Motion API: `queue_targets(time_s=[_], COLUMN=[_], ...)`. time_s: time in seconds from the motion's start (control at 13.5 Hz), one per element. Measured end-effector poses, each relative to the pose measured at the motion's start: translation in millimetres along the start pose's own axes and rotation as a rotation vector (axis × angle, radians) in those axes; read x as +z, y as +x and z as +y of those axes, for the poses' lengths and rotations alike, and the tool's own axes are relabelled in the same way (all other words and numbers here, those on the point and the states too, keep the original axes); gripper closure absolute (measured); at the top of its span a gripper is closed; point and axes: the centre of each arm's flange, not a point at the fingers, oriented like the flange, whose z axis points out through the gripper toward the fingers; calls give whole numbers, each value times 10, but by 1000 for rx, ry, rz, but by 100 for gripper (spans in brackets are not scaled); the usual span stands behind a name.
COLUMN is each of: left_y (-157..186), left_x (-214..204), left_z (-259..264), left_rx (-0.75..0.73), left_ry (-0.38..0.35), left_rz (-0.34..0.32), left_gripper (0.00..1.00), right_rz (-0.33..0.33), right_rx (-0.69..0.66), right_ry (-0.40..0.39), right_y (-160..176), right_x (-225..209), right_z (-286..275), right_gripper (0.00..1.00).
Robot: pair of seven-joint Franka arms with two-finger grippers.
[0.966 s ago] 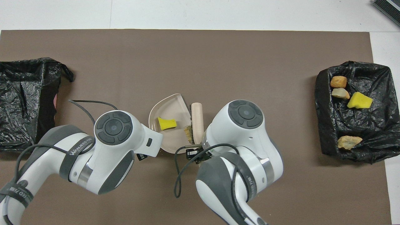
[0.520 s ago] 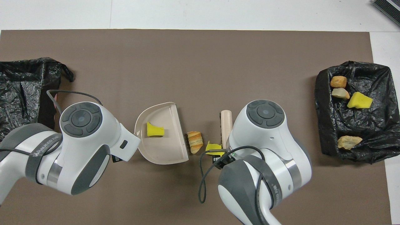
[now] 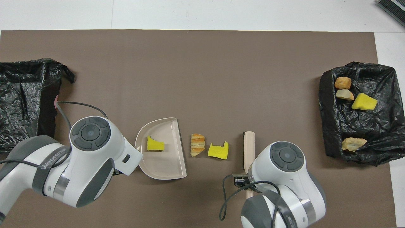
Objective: Sweep and dump trash in bin
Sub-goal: 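Sweep the remaining pieces into the dustpan with the right gripper's brush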
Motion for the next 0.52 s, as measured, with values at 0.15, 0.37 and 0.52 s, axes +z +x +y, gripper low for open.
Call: queue_targets(time_s=[0.15,0.37,0.52], left_y=[-1,137,242], left_x=[37,23,14], left_z=[45,141,207], left_rx=[-21,-46,-52], left_ry=[18,41,53], left_rz=[12,23,28], left_gripper=[69,69,69], right_rz=[22,45,42], right_rx=[13,-12,-34], right_ry=[9,50,85], right_y=[-26,-71,-79], right_x=[96,255,298], right_z=[-96,-405,-716], right_gripper=[74,74,74])
